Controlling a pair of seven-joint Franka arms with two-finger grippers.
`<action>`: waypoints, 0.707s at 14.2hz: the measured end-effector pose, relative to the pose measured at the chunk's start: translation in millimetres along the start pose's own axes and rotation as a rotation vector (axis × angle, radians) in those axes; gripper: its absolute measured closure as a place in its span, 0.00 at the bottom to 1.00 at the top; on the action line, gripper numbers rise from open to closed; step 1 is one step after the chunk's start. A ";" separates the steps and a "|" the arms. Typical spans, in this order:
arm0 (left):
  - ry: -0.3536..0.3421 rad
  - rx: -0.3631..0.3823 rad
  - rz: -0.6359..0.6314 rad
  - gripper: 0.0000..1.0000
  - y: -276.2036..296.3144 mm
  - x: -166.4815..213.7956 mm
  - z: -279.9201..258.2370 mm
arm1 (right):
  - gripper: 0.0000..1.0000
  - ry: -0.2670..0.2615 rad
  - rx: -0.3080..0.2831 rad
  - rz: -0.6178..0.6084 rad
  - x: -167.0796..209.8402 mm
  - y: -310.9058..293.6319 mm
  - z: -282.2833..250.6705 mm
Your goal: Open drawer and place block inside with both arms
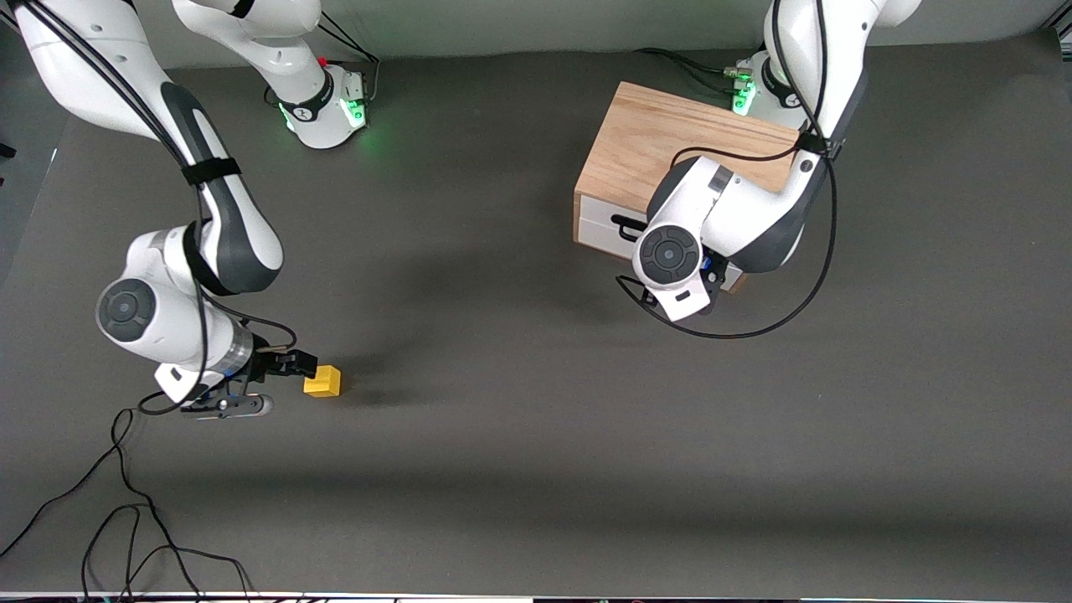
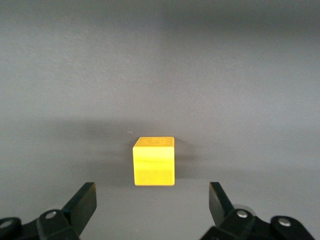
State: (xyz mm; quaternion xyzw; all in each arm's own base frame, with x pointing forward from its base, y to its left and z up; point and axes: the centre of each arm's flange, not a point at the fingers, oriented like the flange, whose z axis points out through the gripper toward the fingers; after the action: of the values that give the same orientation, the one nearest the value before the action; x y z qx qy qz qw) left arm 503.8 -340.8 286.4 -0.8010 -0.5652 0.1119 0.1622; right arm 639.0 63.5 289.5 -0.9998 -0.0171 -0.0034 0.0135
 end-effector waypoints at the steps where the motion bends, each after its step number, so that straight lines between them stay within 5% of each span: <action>1: -0.002 -0.003 0.000 0.00 1.9 -0.4 2.5 | 0.00 0.000 0.001 0.001 -1.3 0.7 8.9; 10: -0.017 -0.056 0.027 0.00 11.4 -2.6 -2.7 | 0.00 -0.012 0.016 -0.027 -6.6 -18.1 66.7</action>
State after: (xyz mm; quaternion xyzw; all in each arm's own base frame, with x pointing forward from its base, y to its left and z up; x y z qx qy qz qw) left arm 513.8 -347.2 284.5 -0.8117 -0.5588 0.1049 0.1334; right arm 632.2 83.2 223.2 -0.9993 -0.0308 0.0025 0.0212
